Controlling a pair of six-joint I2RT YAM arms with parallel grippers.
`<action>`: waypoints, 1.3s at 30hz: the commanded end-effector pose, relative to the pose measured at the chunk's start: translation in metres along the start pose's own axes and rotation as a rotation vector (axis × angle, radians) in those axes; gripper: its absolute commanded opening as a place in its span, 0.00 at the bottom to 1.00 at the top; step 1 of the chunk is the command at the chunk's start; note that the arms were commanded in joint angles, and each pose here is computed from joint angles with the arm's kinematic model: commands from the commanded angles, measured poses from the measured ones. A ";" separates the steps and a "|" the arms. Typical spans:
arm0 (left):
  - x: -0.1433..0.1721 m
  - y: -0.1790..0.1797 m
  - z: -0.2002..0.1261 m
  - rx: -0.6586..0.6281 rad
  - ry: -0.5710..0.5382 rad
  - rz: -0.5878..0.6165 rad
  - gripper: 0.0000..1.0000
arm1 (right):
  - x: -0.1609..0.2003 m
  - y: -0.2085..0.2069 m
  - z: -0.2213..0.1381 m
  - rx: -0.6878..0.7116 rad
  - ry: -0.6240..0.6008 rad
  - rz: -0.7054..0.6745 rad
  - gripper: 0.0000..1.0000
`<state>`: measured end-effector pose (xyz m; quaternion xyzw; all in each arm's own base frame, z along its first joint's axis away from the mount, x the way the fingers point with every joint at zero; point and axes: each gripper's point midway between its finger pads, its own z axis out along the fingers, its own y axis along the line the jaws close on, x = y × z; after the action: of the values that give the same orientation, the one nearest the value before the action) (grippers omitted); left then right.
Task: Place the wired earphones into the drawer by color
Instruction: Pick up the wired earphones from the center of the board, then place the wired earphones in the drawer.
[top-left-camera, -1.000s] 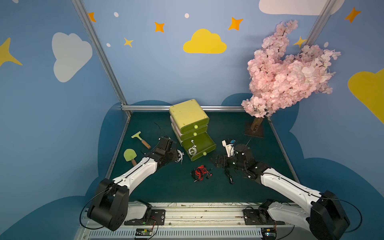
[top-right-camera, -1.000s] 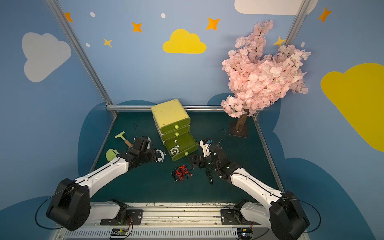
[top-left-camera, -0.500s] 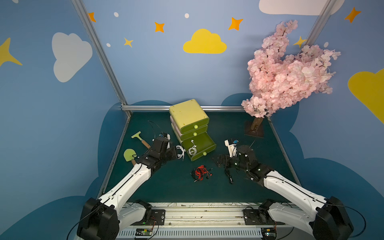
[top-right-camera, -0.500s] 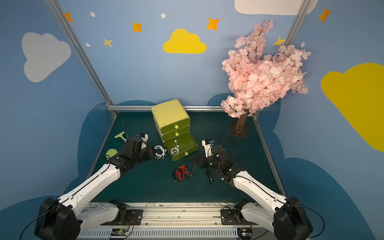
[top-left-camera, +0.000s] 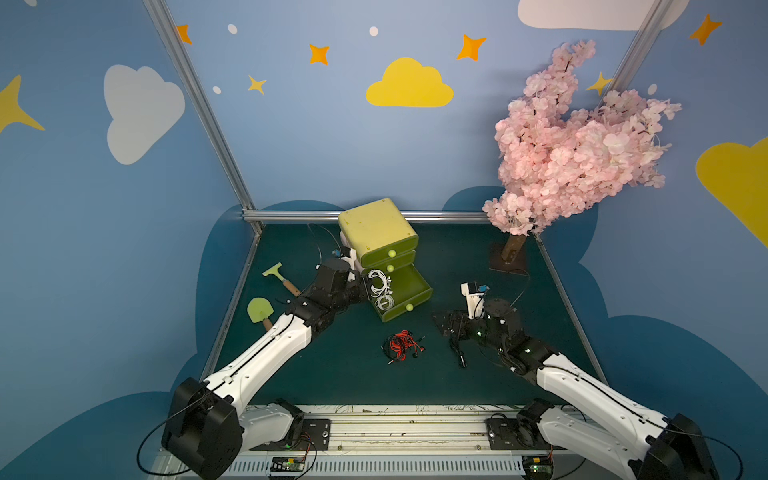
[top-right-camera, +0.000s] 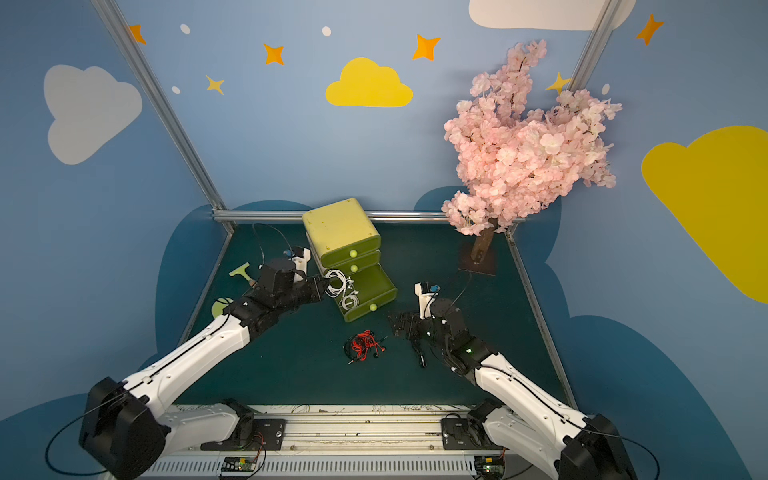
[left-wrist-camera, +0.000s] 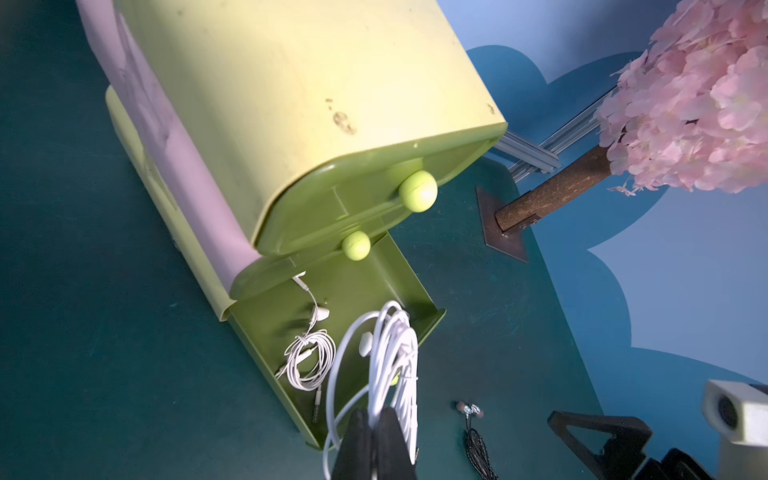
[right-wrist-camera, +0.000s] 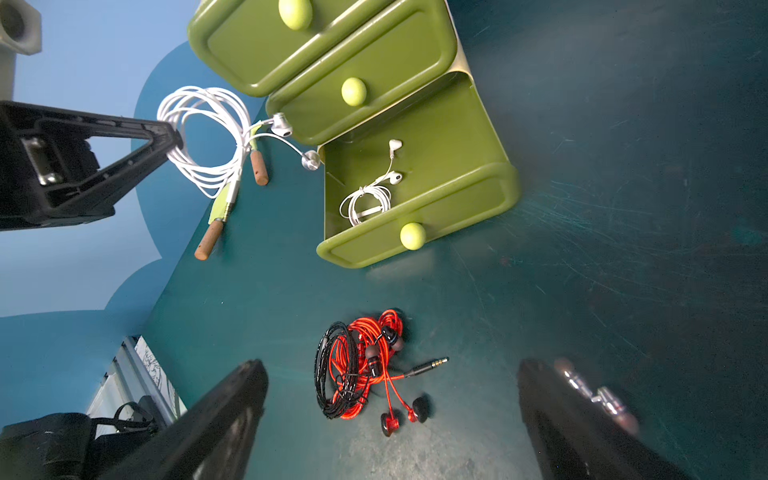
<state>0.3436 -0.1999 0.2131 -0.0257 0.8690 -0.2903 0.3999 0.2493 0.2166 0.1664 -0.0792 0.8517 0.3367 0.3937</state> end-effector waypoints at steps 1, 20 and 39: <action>-0.017 -0.012 0.007 0.013 -0.068 0.018 0.05 | -0.008 -0.003 -0.006 0.018 -0.051 0.002 0.98; 0.002 -0.017 0.078 -0.108 -0.100 0.201 0.03 | -0.010 -0.016 -0.024 0.060 -0.131 -0.014 0.98; 0.035 0.010 0.119 -0.178 -0.023 0.194 0.05 | -0.010 -0.017 -0.026 0.061 -0.133 -0.018 0.98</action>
<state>0.3977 -0.2557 0.1133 0.0239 0.8933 -0.1694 0.4157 0.2463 0.1888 0.1743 -0.0505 0.8355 0.3161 0.4466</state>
